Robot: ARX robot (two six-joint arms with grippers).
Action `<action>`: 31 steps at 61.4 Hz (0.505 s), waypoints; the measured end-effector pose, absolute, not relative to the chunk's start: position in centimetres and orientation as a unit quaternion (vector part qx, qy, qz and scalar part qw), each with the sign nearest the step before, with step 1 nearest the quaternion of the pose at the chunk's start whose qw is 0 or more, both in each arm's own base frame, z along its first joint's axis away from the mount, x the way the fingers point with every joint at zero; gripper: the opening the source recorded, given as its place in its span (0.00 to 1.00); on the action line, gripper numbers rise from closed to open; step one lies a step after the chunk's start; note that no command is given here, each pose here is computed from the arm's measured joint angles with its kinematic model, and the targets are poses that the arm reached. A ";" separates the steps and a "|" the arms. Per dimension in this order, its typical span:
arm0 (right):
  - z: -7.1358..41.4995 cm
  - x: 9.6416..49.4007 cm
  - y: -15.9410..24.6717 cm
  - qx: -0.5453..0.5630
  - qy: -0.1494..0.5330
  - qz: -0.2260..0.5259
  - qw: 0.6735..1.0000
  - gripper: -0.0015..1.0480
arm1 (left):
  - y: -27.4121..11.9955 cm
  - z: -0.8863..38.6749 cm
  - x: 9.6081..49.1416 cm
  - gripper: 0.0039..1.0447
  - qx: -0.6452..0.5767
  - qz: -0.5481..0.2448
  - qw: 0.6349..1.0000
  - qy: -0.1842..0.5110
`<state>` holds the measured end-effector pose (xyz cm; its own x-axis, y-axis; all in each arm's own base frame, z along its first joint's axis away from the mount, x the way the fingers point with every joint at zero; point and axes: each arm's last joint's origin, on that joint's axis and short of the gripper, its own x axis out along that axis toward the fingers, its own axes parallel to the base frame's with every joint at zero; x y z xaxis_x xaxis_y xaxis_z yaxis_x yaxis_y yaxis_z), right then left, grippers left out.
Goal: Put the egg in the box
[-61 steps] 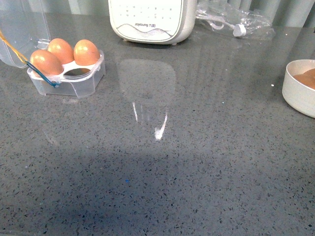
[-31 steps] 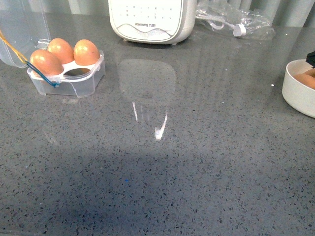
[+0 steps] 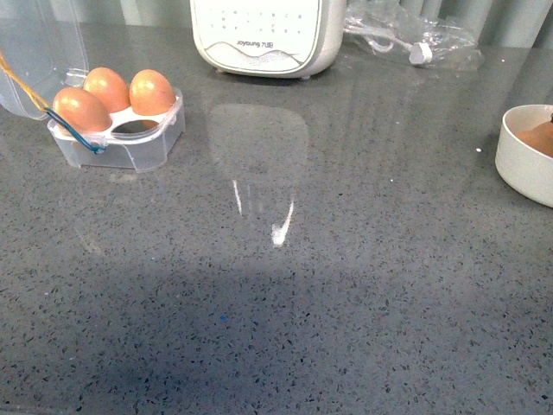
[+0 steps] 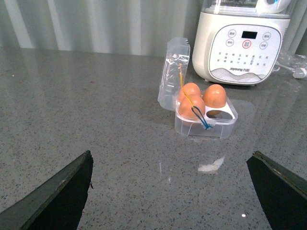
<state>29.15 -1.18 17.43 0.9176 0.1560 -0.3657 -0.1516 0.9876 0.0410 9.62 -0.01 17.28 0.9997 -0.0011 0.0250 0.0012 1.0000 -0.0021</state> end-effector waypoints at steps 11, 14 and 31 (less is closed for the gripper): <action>17.4 29.0 -1.3 0.006 0.189 0.078 0.979 0.46 | 0.0 17.3 9.6 0.94 -0.001 -0.001 1.000 -0.012; 17.6 28.9 -1.3 0.004 0.187 0.078 0.979 0.43 | 0.0 17.3 9.6 0.94 -0.001 -0.001 1.000 -0.012; 20.8 27.4 -0.9 -0.002 0.149 0.085 0.985 0.42 | 0.0 17.3 9.6 0.94 -0.001 -0.001 1.000 -0.012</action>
<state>27.42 -0.94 20.79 0.9410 0.1671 -0.2943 -0.1685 0.9855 0.0207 9.62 -0.02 17.28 0.9997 -0.0015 0.0250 0.0016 1.0000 -0.0021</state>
